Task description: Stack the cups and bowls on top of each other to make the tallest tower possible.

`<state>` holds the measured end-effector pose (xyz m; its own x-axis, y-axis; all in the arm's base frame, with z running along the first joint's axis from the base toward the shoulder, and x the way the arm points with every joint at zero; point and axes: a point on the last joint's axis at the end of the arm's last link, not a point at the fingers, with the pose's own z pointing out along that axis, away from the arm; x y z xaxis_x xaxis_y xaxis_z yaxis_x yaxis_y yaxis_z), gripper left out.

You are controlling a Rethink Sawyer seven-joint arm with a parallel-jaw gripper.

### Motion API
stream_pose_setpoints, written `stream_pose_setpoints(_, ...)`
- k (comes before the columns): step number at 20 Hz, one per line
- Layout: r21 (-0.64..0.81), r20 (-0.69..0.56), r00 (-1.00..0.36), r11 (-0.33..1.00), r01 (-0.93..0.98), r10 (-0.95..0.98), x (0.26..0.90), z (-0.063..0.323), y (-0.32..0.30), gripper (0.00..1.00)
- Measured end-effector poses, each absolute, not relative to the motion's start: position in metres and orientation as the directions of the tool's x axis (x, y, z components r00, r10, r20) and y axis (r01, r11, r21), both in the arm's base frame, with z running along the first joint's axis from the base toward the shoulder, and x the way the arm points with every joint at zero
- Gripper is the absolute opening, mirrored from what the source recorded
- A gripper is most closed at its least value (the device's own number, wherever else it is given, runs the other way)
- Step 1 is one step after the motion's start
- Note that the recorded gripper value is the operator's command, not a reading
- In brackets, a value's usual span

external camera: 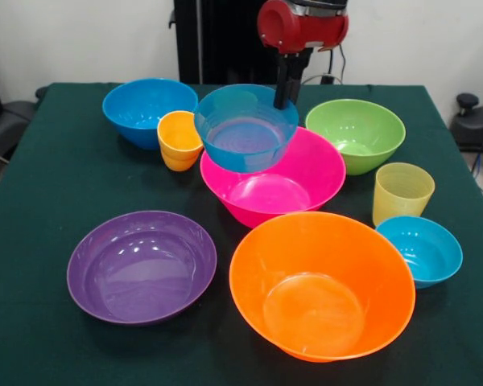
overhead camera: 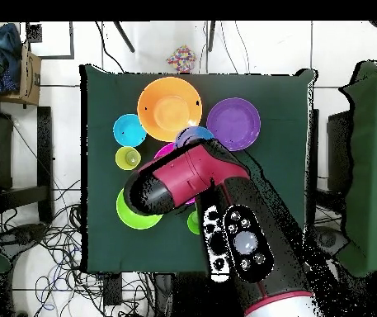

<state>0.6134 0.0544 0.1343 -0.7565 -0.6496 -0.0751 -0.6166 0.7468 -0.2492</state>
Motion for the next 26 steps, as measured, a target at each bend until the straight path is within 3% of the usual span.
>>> stream_pose_setpoints(14, -0.205, -0.078, -0.794, 0.789, -0.579, -0.603, 0.613, 0.12, 0.06, 0.0)
stream_pose_setpoints(26, -0.048, -0.148, -0.889, 0.901, -0.431, -0.434, 0.632, 0.151, 0.087, 0.0)
